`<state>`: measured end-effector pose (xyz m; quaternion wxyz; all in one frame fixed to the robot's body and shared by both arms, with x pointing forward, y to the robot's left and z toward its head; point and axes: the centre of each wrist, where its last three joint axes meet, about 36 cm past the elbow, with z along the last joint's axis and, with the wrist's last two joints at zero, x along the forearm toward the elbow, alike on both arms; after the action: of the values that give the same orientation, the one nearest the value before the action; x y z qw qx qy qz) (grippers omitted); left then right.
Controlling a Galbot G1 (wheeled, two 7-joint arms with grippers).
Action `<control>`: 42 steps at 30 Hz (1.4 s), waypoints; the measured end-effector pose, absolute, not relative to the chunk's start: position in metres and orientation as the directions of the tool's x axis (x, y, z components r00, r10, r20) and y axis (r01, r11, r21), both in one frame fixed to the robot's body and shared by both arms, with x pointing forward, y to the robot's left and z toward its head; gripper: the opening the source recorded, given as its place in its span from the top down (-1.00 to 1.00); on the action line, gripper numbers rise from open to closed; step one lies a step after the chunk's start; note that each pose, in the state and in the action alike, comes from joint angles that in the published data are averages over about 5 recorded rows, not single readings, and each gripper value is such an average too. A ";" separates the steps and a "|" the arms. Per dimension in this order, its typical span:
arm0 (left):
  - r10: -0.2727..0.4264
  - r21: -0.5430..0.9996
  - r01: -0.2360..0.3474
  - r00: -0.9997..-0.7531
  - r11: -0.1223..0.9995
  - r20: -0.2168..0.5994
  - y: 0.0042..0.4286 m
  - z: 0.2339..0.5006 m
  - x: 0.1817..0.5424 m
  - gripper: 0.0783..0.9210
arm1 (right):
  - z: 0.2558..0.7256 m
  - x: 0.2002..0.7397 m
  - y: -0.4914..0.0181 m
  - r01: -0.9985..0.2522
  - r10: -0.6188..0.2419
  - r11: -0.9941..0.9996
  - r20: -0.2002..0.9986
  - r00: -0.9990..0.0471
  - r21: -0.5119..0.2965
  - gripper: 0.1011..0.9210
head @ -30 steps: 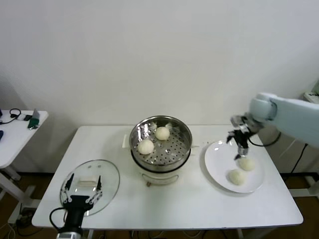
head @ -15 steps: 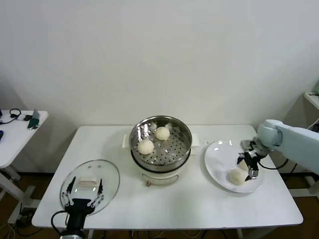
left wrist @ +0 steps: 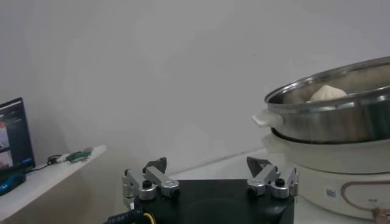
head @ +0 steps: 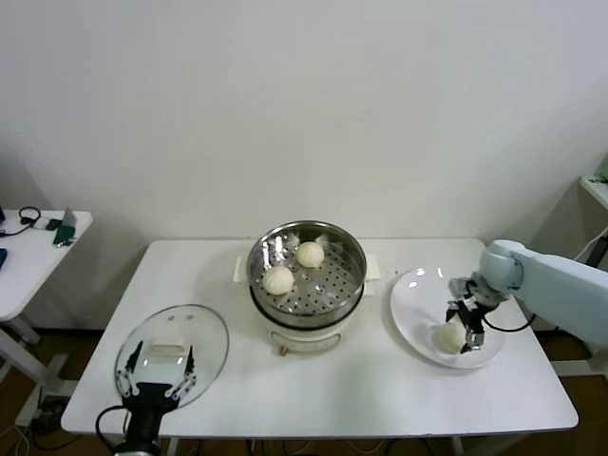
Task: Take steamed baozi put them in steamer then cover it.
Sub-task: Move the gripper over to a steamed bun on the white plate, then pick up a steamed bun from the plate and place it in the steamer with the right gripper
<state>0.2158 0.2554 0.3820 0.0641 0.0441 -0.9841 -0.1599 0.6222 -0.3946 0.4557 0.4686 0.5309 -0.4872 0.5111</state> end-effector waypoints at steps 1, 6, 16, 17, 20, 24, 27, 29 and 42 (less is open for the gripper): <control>-0.108 0.320 -0.066 -0.988 0.945 0.112 0.255 0.382 0.216 -0.77 | 0.455 0.623 -0.394 -0.996 -0.037 -0.087 0.999 0.004 0.001 -0.76; -0.108 0.320 -0.067 -0.988 0.945 0.114 0.255 0.381 0.215 -0.77 | 0.450 0.624 -0.394 -0.996 -0.036 -0.092 0.999 0.011 0.008 -0.74; -0.108 0.320 -0.066 -0.988 0.945 0.113 0.254 0.381 0.216 -0.77 | 0.450 0.628 -0.394 -0.995 -0.041 -0.101 0.999 0.011 0.007 -0.50; -0.108 0.320 -0.066 -0.988 0.945 0.113 0.254 0.381 0.216 -0.77 | 0.450 0.629 -0.394 -0.995 -0.042 -0.101 0.999 0.011 0.006 -0.49; -0.107 0.320 -0.066 -0.988 0.945 0.114 0.254 0.381 0.216 -0.77 | 0.453 0.631 -0.394 -0.994 -0.045 -0.106 0.999 0.007 0.002 -0.48; -0.106 0.319 -0.065 -0.988 0.946 0.113 0.253 0.381 0.216 -0.77 | 0.463 0.635 -0.391 -0.992 -0.052 -0.127 0.999 0.003 -0.004 -0.47; -0.104 0.317 -0.064 -0.988 0.946 0.111 0.252 0.382 0.216 -0.77 | 0.478 0.641 -0.384 -0.985 -0.055 -0.169 0.998 -0.007 -0.016 -0.47; -0.102 0.317 -0.062 -0.989 0.946 0.109 0.252 0.383 0.216 -0.77 | 0.493 0.647 -0.377 -0.976 -0.051 -0.217 0.999 -0.018 -0.029 -0.47; -0.096 0.320 -0.057 -0.990 0.946 0.108 0.251 0.384 0.216 -0.77 | 0.638 0.689 -0.278 -0.730 -0.014 -0.672 0.987 -0.157 -0.126 -0.49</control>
<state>0.2161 0.2507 0.3836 0.0610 0.0388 -0.9844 -0.1603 0.6886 -0.2776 0.6384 0.2579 0.5956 -0.3121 0.6937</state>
